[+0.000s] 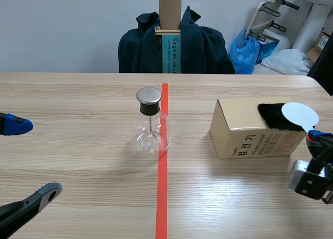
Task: Do the electroscope experiment.
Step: 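Rub the plate on the fur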
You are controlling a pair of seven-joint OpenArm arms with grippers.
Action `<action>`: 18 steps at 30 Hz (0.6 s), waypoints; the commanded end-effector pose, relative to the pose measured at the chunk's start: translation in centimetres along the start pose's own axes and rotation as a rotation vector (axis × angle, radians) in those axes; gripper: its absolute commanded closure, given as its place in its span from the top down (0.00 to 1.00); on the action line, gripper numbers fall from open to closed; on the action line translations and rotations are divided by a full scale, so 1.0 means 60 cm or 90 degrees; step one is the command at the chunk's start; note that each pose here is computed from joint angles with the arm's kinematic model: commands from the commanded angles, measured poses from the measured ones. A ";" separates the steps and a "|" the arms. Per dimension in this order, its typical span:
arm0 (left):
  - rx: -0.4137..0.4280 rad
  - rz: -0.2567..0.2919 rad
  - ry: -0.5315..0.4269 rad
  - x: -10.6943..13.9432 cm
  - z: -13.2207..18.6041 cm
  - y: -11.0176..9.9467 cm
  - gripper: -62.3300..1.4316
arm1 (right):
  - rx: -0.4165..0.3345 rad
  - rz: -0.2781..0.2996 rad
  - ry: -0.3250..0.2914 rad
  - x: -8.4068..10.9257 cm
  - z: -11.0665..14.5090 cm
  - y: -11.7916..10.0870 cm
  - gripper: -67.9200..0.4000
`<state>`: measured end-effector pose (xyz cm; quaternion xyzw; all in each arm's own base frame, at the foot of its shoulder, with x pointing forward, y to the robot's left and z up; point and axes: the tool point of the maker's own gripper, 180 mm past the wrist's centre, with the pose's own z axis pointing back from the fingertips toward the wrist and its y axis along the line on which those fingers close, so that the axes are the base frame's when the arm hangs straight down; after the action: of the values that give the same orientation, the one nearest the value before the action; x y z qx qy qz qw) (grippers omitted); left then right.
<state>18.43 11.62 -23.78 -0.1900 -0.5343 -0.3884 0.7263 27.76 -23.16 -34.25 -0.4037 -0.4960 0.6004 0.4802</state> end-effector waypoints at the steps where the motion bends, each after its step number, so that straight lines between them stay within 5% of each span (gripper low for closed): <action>1: -0.001 0.007 -0.020 0.011 -0.002 -0.003 1.00 | -0.021 0.016 -0.020 -0.002 -0.005 -0.021 0.02; 5: -0.001 0.007 -0.019 0.011 -0.002 -0.003 1.00 | -0.023 0.014 -0.057 0.018 -0.005 -0.020 0.02; 9: -0.001 0.007 -0.019 0.011 -0.002 -0.003 1.00 | -0.024 0.014 0.037 -0.028 -0.005 -0.022 0.02; 14: -0.001 0.007 -0.019 0.010 -0.002 -0.003 1.00 | -0.017 0.018 -0.071 0.028 -0.006 -0.017 0.02; 18: -0.001 0.007 -0.019 0.010 -0.002 -0.003 1.00 | -0.020 0.022 0.027 -0.024 -0.006 -0.021 0.02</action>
<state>18.43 11.62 -23.78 -0.1900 -0.5343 -0.3884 0.7263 27.87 -23.22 -34.46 -0.4124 -0.4886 0.5954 0.4866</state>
